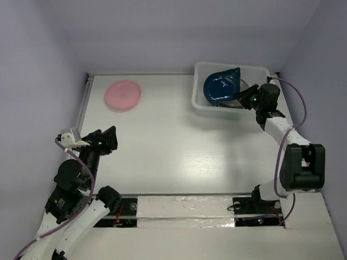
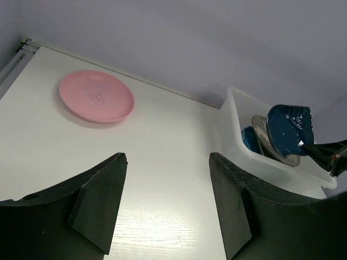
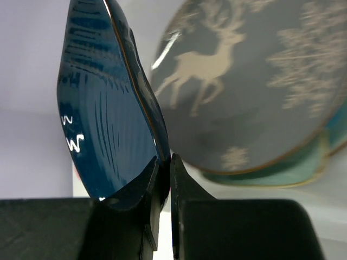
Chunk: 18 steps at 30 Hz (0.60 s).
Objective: Place the plates into the plastic bin on the countertop
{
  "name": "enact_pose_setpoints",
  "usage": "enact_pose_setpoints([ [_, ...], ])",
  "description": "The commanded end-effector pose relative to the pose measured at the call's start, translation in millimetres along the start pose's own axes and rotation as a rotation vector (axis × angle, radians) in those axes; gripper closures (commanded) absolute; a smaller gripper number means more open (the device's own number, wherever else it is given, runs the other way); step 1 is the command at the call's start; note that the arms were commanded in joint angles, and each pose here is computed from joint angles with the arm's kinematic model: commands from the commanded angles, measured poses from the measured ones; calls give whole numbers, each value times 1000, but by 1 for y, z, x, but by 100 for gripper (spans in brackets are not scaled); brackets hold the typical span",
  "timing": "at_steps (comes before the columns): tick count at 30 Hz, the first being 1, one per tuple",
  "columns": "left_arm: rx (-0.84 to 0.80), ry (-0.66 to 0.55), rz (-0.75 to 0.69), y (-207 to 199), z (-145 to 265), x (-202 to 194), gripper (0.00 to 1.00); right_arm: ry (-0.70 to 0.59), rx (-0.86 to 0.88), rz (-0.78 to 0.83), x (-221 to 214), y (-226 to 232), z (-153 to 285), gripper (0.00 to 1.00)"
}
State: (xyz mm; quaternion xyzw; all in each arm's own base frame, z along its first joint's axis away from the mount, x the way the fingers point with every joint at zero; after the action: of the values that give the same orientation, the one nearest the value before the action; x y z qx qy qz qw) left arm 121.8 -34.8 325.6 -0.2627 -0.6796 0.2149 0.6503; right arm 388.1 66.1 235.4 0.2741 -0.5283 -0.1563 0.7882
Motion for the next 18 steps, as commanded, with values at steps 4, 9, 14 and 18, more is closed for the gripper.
enact_pose_setpoints([
  [4, -28, -17, 4, -5, -3, 3, 41, -77, 86, 25, 53, -1, -8, 100],
  [9, -23, -15, 2, -5, -4, 2, 41, -49, 47, -1, 60, -20, -25, 100],
  [14, -17, -10, -3, -5, -5, 1, 41, -17, -17, -19, 64, -39, -42, 97],
  [18, -11, -8, -6, -5, -6, 0, 41, 5, -55, -13, 64, -51, -51, 88],
])
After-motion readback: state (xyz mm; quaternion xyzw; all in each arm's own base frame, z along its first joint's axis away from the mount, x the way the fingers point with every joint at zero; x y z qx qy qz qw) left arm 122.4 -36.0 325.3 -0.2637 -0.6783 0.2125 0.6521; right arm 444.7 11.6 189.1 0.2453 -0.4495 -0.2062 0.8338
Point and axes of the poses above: each gripper's point midway between its finger pads, its own z axis back along the fingers, its own y axis along the line the jaws close on, x = y × z, the point moved 7 cm from there along z, back along the fingers, and after that the axes turned 13 degrees about z, right-handed, at the moved point
